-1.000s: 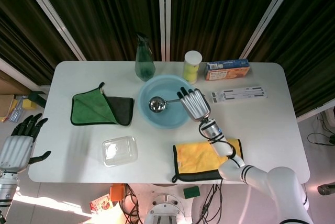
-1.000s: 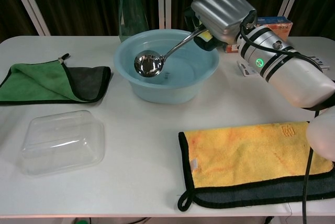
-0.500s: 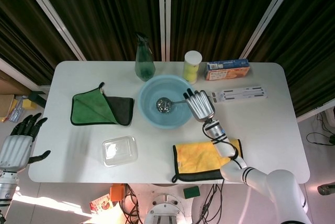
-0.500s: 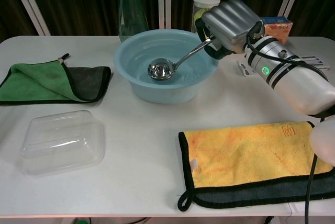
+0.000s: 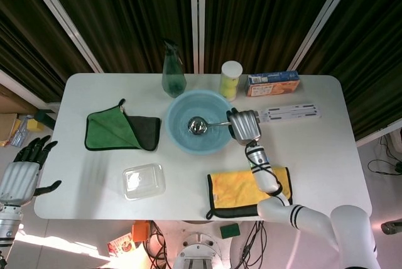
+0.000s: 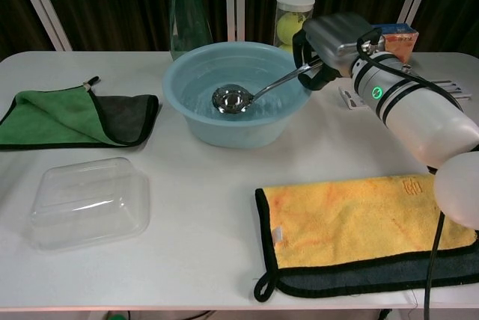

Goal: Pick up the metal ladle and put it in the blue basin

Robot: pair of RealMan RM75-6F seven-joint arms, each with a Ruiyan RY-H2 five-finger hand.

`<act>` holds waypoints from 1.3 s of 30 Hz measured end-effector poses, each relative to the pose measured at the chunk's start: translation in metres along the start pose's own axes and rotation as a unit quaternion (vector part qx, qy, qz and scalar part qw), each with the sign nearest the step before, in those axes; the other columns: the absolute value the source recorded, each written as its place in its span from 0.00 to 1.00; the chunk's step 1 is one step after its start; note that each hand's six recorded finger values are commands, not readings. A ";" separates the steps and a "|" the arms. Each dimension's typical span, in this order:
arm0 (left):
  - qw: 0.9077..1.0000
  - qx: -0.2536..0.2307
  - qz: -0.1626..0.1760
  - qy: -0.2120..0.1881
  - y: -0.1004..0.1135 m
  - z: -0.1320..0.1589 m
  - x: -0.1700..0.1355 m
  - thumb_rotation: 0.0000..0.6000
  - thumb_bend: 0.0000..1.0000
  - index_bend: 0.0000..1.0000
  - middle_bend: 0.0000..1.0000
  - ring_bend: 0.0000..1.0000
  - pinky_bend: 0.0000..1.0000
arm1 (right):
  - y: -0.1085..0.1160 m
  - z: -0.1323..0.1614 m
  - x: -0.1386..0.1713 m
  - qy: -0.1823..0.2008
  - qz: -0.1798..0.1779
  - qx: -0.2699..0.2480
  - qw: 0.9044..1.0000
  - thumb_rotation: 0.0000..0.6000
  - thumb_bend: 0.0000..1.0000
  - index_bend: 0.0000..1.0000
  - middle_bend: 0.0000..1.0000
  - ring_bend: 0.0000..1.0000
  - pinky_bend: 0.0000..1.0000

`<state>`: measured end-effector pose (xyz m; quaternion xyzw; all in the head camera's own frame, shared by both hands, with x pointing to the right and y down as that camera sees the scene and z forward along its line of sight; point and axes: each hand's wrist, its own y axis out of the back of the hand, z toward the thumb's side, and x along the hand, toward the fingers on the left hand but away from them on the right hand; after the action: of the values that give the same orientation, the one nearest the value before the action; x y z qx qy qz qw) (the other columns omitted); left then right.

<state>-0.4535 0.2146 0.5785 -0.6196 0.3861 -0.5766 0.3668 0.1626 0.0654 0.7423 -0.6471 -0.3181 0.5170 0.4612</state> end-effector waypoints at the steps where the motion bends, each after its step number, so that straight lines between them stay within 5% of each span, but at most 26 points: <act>1: 1.000 0.000 0.000 -0.001 0.000 0.000 0.000 1.00 0.09 0.12 0.05 0.04 0.18 | 0.001 -0.001 0.000 -0.007 0.010 -0.006 1.000 1.00 0.62 1.00 0.47 0.75 0.89; 19: 1.000 -0.004 -0.005 0.000 -0.002 -0.001 0.002 1.00 0.09 0.12 0.05 0.04 0.17 | 0.007 0.003 0.002 -0.064 0.096 -0.049 0.992 1.00 0.62 1.00 0.47 0.75 0.89; 39: 1.000 -0.006 -0.015 0.002 -0.006 -0.002 0.005 1.00 0.09 0.12 0.05 0.04 0.17 | 0.041 0.014 0.001 -0.077 0.097 -0.031 0.992 1.00 0.62 1.00 0.47 0.75 0.90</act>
<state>-0.4555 0.2125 0.5862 -0.6264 0.3808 -0.5812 0.3533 0.1470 0.0546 0.7039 -0.6475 -0.3039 0.5973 0.3628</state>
